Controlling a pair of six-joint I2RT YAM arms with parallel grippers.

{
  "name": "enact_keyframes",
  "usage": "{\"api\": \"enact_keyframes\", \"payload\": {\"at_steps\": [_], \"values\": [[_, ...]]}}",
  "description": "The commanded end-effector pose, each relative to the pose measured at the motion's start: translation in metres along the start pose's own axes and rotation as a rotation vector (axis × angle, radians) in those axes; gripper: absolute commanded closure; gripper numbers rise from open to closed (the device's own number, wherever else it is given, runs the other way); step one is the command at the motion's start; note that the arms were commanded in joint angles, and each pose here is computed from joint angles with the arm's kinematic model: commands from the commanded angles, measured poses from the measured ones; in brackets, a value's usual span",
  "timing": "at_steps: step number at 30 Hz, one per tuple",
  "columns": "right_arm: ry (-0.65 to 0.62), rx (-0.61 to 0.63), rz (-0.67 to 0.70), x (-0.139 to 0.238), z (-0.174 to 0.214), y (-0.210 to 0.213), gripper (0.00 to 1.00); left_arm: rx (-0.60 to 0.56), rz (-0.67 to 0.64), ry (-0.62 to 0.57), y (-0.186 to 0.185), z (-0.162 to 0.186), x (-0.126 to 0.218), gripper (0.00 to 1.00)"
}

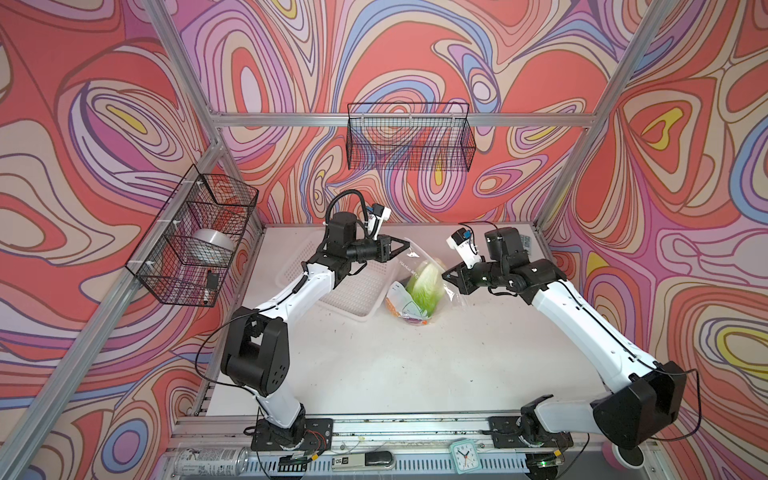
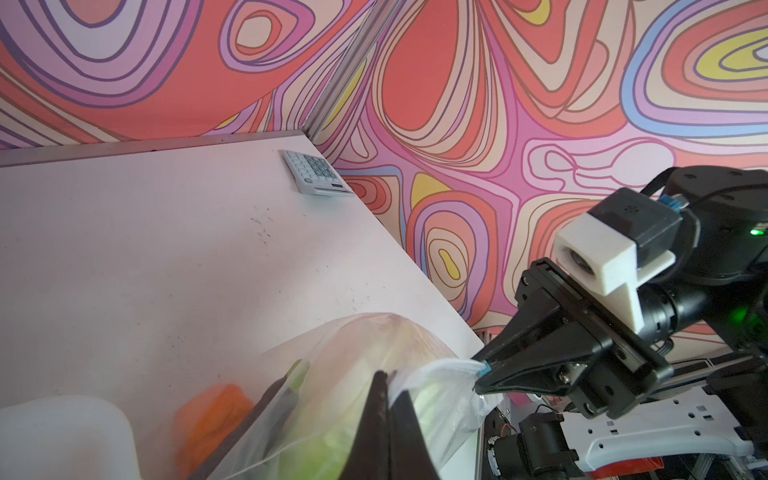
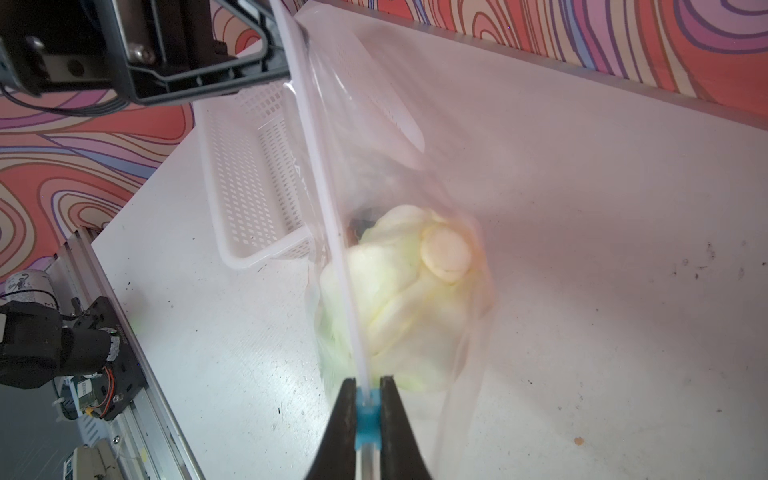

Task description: Place the food in the zip-top bag and seal the zipper

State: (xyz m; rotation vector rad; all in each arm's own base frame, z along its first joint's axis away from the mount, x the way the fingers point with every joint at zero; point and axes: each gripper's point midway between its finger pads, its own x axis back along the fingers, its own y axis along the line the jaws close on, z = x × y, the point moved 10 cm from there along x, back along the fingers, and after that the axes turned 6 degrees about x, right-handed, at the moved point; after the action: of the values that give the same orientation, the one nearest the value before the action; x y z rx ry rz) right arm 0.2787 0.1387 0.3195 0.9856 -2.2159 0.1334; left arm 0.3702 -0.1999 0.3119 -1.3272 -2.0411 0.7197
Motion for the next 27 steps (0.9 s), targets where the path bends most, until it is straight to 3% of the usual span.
{"api": "enact_keyframes", "payload": {"at_steps": [1, 27], "values": [[0.09, -0.067, 0.024, 0.008, 0.021, 0.003, 0.9, -0.027, -0.064, -0.091, 0.006, -0.017, 0.009, 1.0], [0.197, -0.197, 0.028, 0.025, 0.062, 0.016, 0.87, -0.025, -0.089, -0.111, 0.013, -0.021, 0.009, 1.0]]}}
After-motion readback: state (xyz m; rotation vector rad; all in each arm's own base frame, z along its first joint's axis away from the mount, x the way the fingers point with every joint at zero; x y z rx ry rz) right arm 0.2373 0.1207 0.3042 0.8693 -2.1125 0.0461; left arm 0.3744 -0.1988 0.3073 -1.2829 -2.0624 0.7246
